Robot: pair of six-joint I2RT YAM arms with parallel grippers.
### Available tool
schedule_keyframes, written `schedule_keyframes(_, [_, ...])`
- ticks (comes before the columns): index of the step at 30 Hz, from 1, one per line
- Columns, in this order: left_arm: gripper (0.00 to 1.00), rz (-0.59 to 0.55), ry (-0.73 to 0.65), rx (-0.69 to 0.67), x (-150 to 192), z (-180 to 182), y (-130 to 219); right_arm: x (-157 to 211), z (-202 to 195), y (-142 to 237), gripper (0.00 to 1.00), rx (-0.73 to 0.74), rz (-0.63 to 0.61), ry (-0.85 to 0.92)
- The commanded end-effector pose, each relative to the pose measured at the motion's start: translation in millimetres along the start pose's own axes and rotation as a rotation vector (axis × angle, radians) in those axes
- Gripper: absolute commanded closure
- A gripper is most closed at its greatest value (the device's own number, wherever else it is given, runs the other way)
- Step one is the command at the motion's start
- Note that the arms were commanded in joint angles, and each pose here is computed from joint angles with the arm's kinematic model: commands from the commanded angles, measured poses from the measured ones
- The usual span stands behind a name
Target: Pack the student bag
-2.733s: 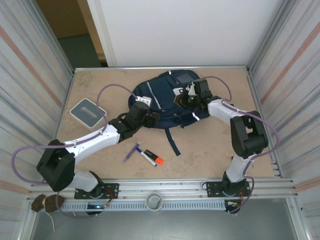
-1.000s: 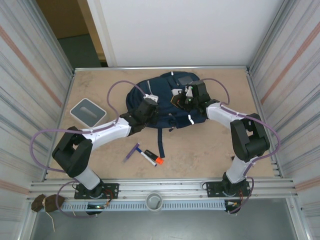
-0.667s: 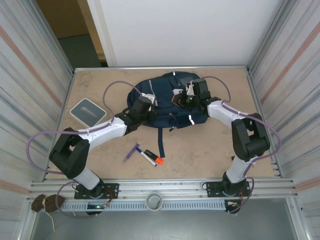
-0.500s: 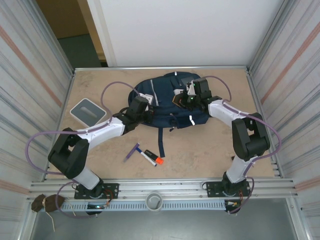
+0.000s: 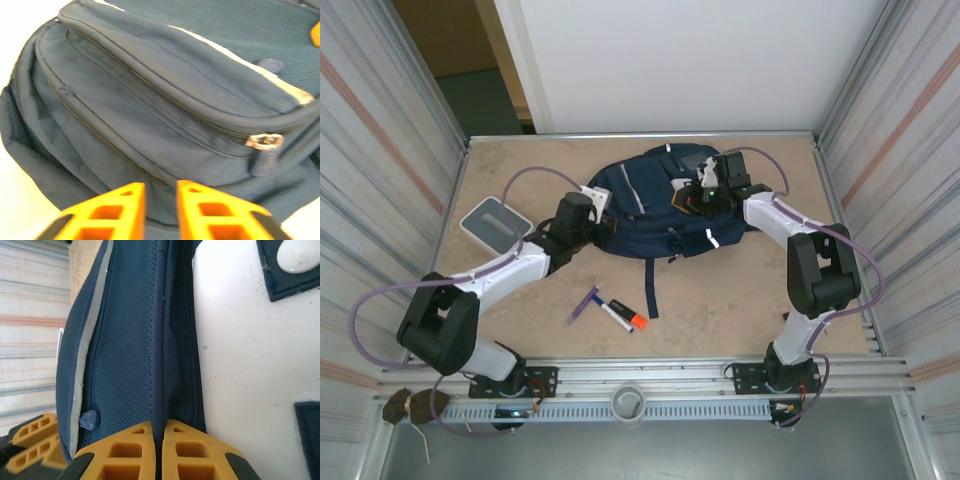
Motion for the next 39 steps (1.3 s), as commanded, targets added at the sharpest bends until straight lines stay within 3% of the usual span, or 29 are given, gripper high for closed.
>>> schedule_keyframes(1, [0.64, -0.08, -0.038, -0.005, -11.1, -19.9, 15.9, -10.1, 22.5, 4.7, 1.0, -0.084, -0.005, 0.066])
schedule_keyframes(5, [0.46, -0.077, -0.091, -0.087, -10.3, -32.8, 10.1, -11.1, 22.8, 2.8, 1.0, -0.093, -0.008, 0.058])
schedule_keyframes(10, [0.34, -0.012, -0.103, -0.174, -7.6, -32.7, -12.5, -11.6, 25.9, 1.7, 1.0, -0.103, -0.01, 0.057])
schedule_keyframes(17, [0.32, 0.034, -0.11, -0.201, -3.4, -33.5, -34.2, -12.3, 26.6, 0.5, 1.0, -0.101, -0.01, 0.058])
schedule_keyframes(20, [0.39, 0.046, -0.114, -0.205, 0.5, -32.5, -38.1, -14.6, 28.8, 1.2, 1.0, -0.108, -0.01, 0.062])
schedule_keyframes(29, [0.72, 0.031, -0.142, -0.19, -6.1, -29.4, -29.1, -14.9, 20.3, 2.2, 1.0, -0.084, 0.013, 0.077])
schedule_keyframes(39, [0.93, 0.053, -0.119, -0.164, -6.6, -9.4, -19.1, -15.7, 13.9, 2.1, 1.0, -0.04, 0.058, 0.126])
Point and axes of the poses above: each hand's point on the last joint's axis, 136 mm out from that joint toward the fingers, its own y axis back along the fingers, its own z axis along the line the jaws close on, x = y × z, the point moved 4 cm from there along y, back along the fingers, and after that the axes turned 10 degrees about y, right-handed, at the moved point
